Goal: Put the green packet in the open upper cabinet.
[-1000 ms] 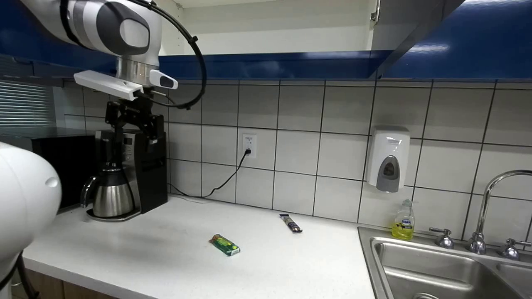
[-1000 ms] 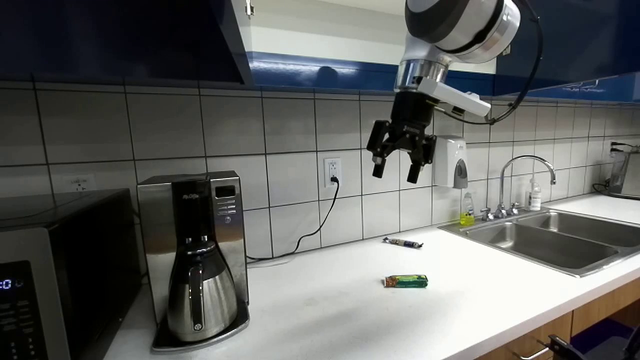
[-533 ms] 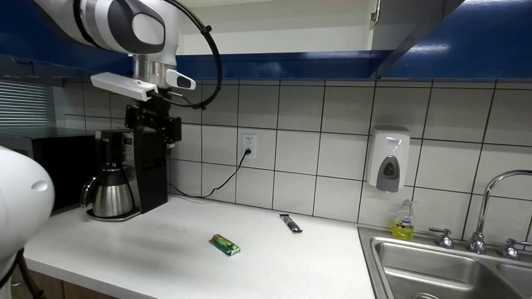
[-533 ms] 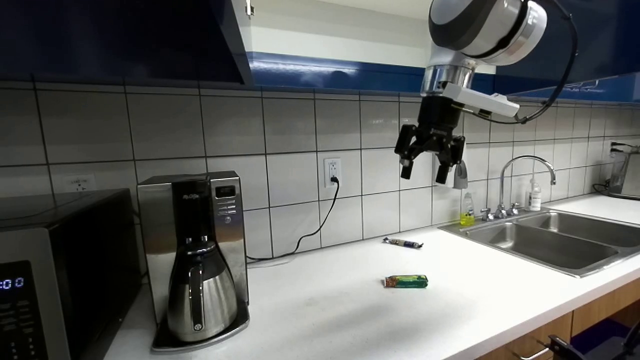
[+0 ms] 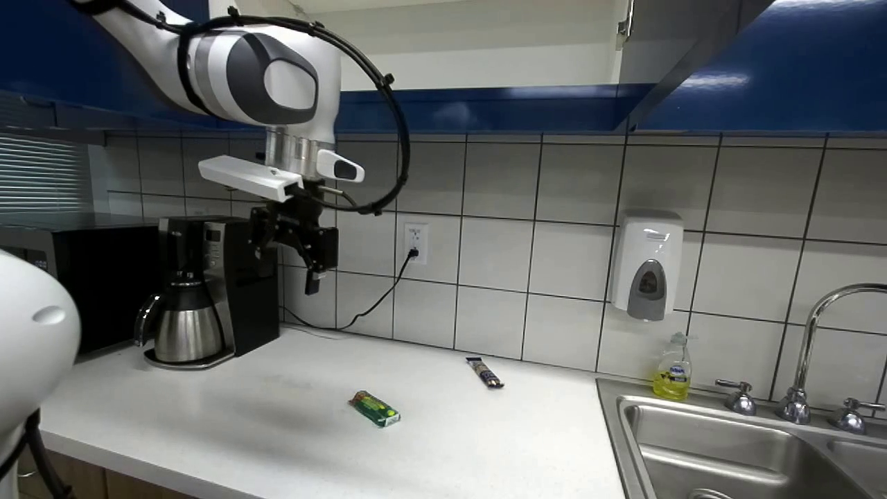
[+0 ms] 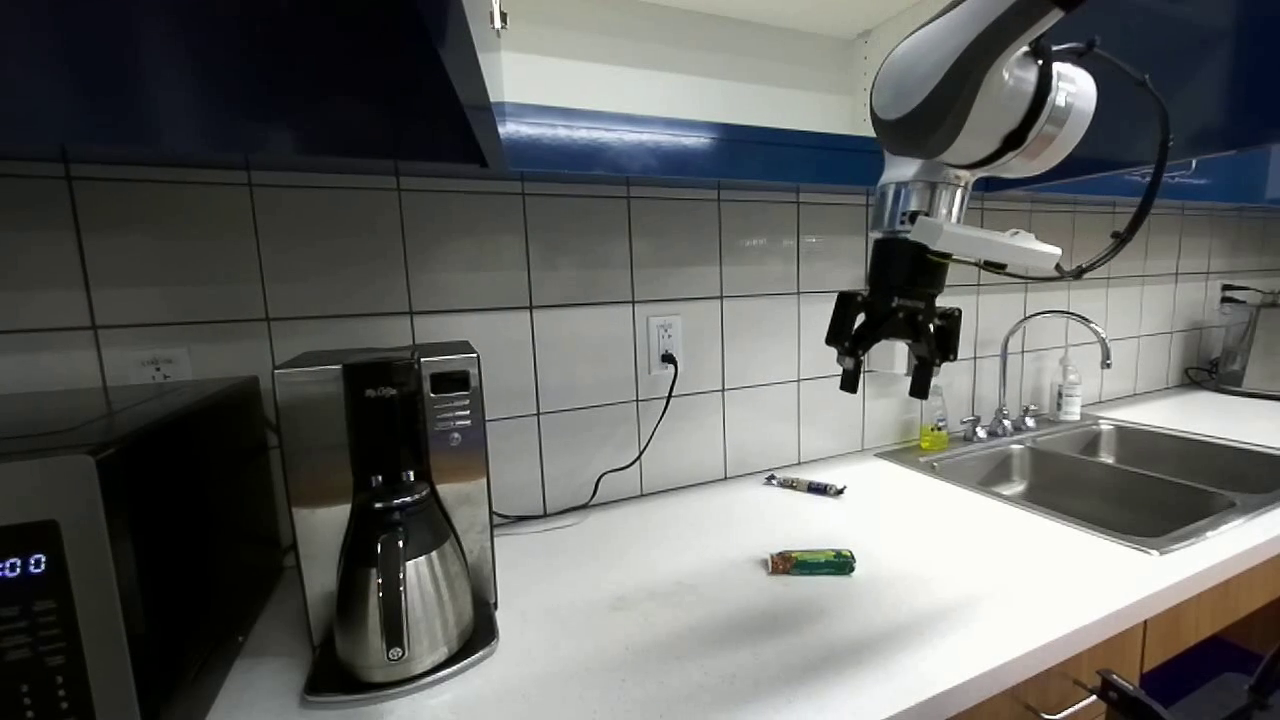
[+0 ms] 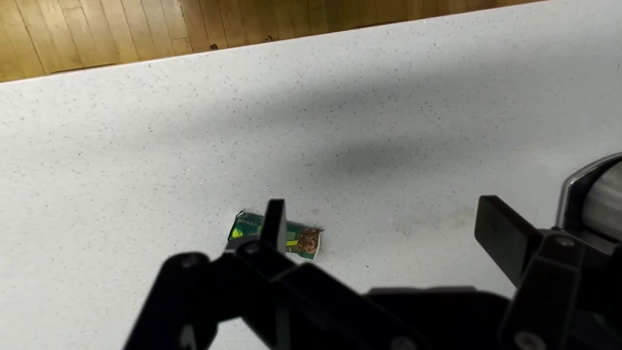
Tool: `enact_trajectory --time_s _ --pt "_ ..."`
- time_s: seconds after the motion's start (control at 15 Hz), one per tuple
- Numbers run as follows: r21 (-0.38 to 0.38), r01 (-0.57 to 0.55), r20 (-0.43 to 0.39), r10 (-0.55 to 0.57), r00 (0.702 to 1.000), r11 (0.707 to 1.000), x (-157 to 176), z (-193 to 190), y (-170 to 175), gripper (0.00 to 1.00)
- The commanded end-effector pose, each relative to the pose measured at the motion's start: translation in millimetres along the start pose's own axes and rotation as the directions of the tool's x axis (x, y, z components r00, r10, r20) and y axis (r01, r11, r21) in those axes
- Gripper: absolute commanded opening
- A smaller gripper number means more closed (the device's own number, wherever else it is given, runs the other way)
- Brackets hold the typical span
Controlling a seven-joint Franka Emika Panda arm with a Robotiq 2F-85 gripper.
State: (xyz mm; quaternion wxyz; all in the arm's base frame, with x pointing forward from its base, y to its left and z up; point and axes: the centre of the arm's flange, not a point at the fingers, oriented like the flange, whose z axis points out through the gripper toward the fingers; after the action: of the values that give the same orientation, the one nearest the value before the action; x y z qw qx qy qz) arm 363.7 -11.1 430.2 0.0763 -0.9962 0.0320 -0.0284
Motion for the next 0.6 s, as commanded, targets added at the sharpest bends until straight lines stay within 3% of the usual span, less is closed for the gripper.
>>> enact_trajectory --time_s 0.0,0.53 --pt "-0.015 0.039 -0.002 -0.039 0.999 0.999 18.6 24.4 15.3 1.0" --pt "-0.029 0.103 -0.028 -0.104 0.994 0.994 70.4 100.0 30.8 1.0"
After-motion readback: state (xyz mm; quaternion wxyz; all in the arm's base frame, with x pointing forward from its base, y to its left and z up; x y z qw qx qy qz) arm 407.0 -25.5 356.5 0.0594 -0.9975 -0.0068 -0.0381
